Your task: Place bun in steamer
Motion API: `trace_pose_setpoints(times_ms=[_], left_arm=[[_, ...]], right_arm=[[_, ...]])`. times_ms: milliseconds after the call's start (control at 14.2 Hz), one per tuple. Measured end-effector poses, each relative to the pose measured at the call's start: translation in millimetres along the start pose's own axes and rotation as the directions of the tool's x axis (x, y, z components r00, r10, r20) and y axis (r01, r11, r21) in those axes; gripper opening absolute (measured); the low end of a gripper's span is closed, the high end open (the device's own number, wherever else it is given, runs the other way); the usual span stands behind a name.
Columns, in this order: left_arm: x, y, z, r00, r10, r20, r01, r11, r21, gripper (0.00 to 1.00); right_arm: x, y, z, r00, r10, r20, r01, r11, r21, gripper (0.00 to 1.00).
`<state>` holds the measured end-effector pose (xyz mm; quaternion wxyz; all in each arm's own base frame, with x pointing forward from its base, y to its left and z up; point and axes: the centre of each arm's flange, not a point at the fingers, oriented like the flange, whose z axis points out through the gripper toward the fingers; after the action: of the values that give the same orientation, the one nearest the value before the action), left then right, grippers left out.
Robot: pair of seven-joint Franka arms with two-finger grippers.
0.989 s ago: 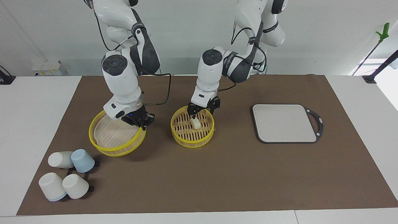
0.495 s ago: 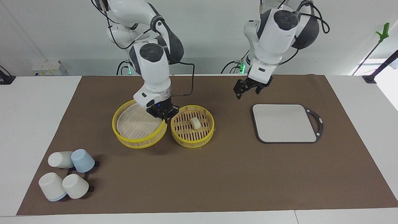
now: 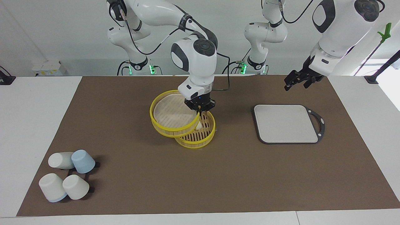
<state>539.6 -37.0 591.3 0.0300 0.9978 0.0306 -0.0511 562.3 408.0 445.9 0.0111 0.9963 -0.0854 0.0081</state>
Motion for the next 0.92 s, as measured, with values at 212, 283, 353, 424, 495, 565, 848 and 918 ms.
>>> trace_pose_setpoints(times_ms=[212, 283, 353, 424, 495, 565, 848, 918], left_arm=[[-2.0, -12.3, -1.3, 0.999, 0.043, 0.018, -0.044, 0.998, 0.036, 1.00], [-2.5, -14.6, -3.3, 0.999, 0.043, 0.019, -0.043, 0.998, 0.038, 1.00], [-3.7, -16.1, -6.3, 0.999, 0.043, 0.023, -0.044, 0.998, 0.038, 1.00], [-5.3, -16.2, -10.1, 0.999, 0.044, 0.028, -0.045, 0.998, 0.039, 1.00], [-6.7, -15.6, -14.2, 0.999, 0.045, 0.029, -0.047, 0.998, 0.040, 1.00], [-7.6, -14.8, -17.7, 0.998, 0.047, 0.028, -0.048, 0.998, 0.040, 1.00], [-7.7, -9.9, -23.9, 0.998, 0.055, 0.028, -0.056, 0.998, 0.041, 1.00], [-7.0, -8.9, -24.5, 0.998, 0.057, 0.025, -0.057, 0.998, 0.039, 1.00]], right_arm=[[-6.2, -21.7, 19.6, 1.000, 0.008, 0.013, -0.008, 1.000, 0.002, 0.09], [-6.3, -25.2, 20.8, 1.000, 0.006, 0.008, -0.006, 1.000, 0.012, 0.09], [-7.6, -28.0, 22.5, 1.000, 0.003, 0.008, -0.003, 1.000, 0.014, 0.09], [-10.3, -32.2, 25.7, 1.000, 0.000, 0.008, 0.000, 1.000, 0.016, 0.09], [-13.6, -38.5, 28.7, 1.000, 0.004, 0.002, -0.004, 1.000, 0.026, 0.09], [-16.7, -44.1, 31.5, 1.000, 0.004, -0.003, -0.004, 0.999, 0.034, 0.09], [-18.4, -49.6, 35.1, 1.000, 0.005, -0.012, -0.005, 0.999, 0.046, 0.09], [-17.4, -50.2, 35.7, 1.000, 0.006, -0.018, -0.005, 0.999, 0.053, 0.09]])
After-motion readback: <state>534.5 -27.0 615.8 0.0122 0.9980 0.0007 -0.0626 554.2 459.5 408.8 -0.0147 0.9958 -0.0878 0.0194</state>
